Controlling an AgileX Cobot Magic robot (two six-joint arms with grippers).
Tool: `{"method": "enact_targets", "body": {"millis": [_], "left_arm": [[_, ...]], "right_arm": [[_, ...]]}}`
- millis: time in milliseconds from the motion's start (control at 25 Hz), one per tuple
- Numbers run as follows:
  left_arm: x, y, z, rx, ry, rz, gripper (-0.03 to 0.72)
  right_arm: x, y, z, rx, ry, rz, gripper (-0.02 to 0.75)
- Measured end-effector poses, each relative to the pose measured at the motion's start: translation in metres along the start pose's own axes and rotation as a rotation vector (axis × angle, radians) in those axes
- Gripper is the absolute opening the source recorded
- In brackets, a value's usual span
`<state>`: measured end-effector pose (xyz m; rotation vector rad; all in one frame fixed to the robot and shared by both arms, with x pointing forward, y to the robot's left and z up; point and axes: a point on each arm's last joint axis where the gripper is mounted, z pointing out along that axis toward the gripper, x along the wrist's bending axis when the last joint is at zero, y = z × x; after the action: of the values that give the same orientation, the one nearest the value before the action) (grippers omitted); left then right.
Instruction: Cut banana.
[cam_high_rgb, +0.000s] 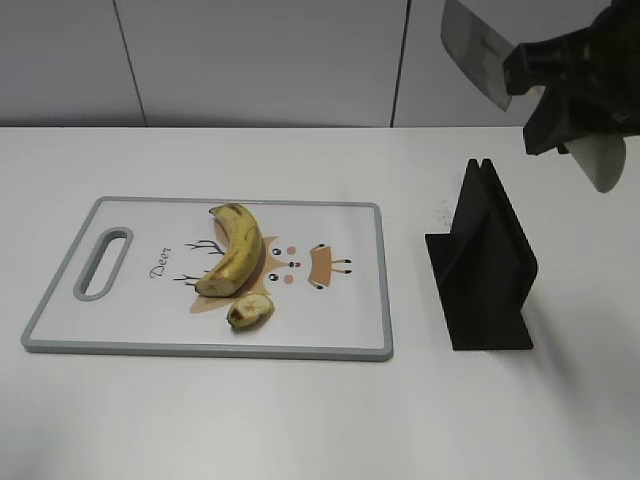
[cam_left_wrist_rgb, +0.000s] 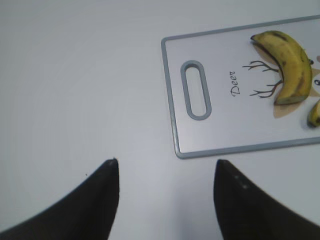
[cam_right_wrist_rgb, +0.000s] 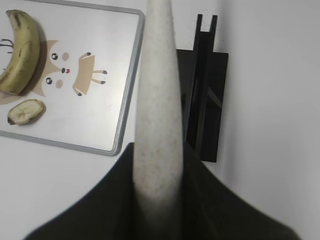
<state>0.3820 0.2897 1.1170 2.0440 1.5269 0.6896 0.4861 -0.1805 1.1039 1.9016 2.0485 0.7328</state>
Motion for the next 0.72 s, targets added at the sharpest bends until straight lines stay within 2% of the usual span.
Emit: {"method": "enact_targets", "body": {"millis": [280,720], "left_arm": [[-0.012,-0.049,-0.018,-0.019,0.003,-0.030,0.574],[-0.027,-0.120,-0.035,-0.156,0.048,-0.036,0.572]], "right_arm": [[-0.008,-0.019,0.017,0.068,-0.041,0.056,0.160],[-0.016,-0.039,0.035,0.099,-0.063,0.084,0.160]]}}
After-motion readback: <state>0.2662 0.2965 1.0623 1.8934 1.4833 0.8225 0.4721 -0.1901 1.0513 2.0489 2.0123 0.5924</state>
